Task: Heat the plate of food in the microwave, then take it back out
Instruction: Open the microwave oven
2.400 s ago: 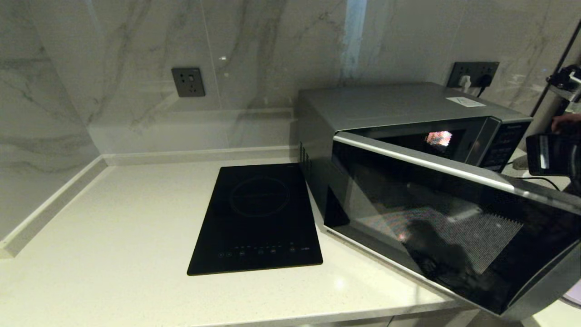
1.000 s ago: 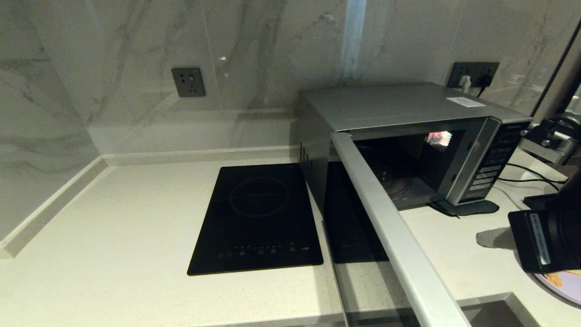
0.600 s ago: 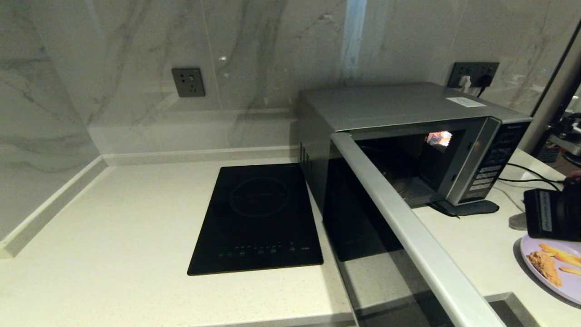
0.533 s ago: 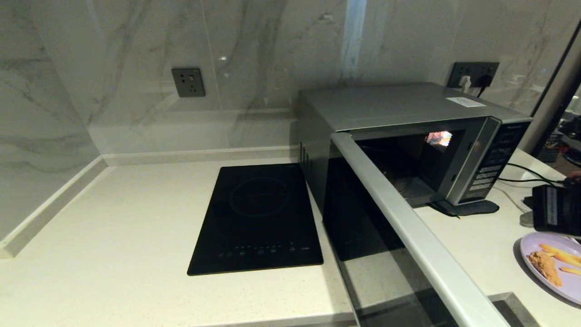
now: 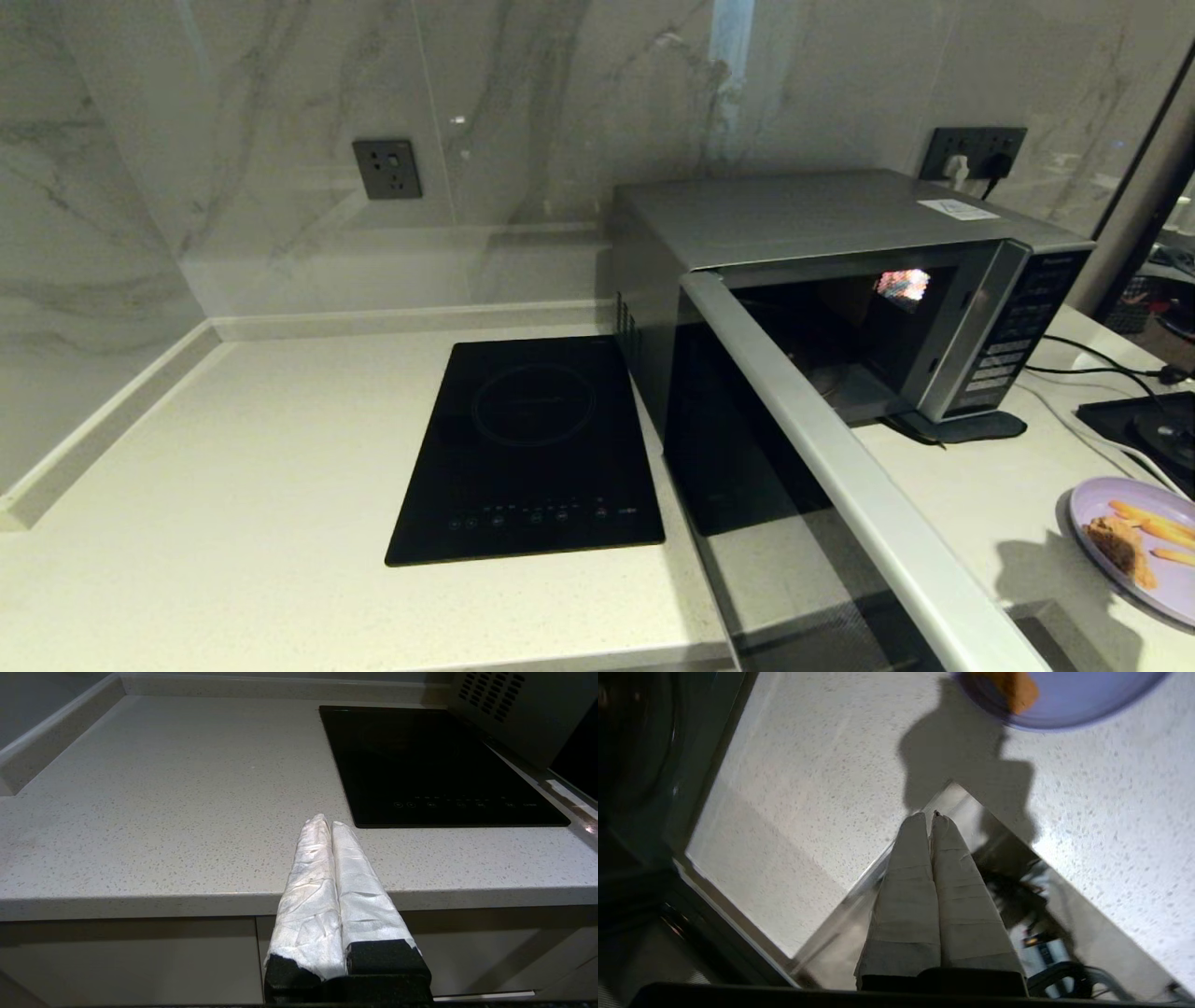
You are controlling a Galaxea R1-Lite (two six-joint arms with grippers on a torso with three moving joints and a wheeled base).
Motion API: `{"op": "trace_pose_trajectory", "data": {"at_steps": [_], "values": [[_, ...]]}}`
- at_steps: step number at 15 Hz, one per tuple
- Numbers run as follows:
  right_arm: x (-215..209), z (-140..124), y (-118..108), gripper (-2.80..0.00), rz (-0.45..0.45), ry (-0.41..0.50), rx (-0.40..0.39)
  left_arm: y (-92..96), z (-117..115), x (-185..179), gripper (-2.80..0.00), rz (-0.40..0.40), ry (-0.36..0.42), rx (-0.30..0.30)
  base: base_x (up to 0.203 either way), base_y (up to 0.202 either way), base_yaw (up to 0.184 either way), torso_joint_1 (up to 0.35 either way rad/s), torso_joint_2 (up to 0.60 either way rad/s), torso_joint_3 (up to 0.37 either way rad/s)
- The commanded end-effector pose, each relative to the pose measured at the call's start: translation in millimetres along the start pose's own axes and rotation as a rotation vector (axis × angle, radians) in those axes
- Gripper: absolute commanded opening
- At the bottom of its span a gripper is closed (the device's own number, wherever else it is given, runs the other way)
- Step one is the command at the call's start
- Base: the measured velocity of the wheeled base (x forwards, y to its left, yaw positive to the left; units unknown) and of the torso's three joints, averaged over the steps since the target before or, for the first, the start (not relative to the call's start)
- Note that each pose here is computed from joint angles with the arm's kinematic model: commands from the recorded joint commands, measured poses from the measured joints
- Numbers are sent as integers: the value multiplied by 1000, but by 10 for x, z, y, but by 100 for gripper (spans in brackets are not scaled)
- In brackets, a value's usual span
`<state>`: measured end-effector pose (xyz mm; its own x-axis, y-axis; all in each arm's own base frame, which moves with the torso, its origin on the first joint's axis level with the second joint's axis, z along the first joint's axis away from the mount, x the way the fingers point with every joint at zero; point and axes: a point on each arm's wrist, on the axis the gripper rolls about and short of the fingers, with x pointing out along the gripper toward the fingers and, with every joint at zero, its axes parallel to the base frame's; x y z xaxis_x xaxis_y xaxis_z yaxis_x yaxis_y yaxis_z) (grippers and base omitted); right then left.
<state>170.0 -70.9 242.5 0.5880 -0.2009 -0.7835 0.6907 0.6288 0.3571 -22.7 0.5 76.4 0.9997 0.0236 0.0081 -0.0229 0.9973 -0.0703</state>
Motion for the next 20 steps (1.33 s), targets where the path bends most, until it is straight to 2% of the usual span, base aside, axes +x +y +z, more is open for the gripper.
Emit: {"op": "trace_pose_trajectory", "data": {"at_steps": [1, 3, 8, 9, 12, 14, 17, 19, 20], "values": [[106, 111, -255, -280, -40, 30, 130, 0, 0, 1, -280, 1, 0, 0, 0, 0, 0, 0, 0, 0], [168, 221, -374, -280, -67, 9, 189, 0, 0, 1, -280, 1, 0, -2, 0, 0, 0, 0, 0, 0], [442, 357, -537, -280, -134, 62, 271, 0, 0, 1, -280, 1, 0, 0, 0, 0, 0, 0, 0, 0], [476, 368, -548, 0, -141, 69, 273, 0, 0, 1, -280, 1, 0, -2, 0, 0, 0, 0, 0, 0], [532, 495, -605, 0, -131, -5, 284, 0, 0, 1, -280, 1, 0, 0, 0, 0, 0, 0, 0, 0], [597, 568, -620, 0, -147, -8, 301, 0, 0, 1, -280, 1, 0, -2, 0, 0, 0, 0, 0, 0], [767, 605, -757, 0, -316, -9, 350, 0, 0, 1, -280, 1, 0, -2, 0, 0, 0, 0, 0, 0], [846, 641, -822, 0, -354, -2, 416, 0, 0, 1, -280, 1, 0, 0, 0, 0, 0, 0, 0, 0], [870, 615, -841, 0, -376, 31, 441, 0, 0, 1, -280, 1, 0, -2, 0, 0, 0, 0, 0, 0]]}}
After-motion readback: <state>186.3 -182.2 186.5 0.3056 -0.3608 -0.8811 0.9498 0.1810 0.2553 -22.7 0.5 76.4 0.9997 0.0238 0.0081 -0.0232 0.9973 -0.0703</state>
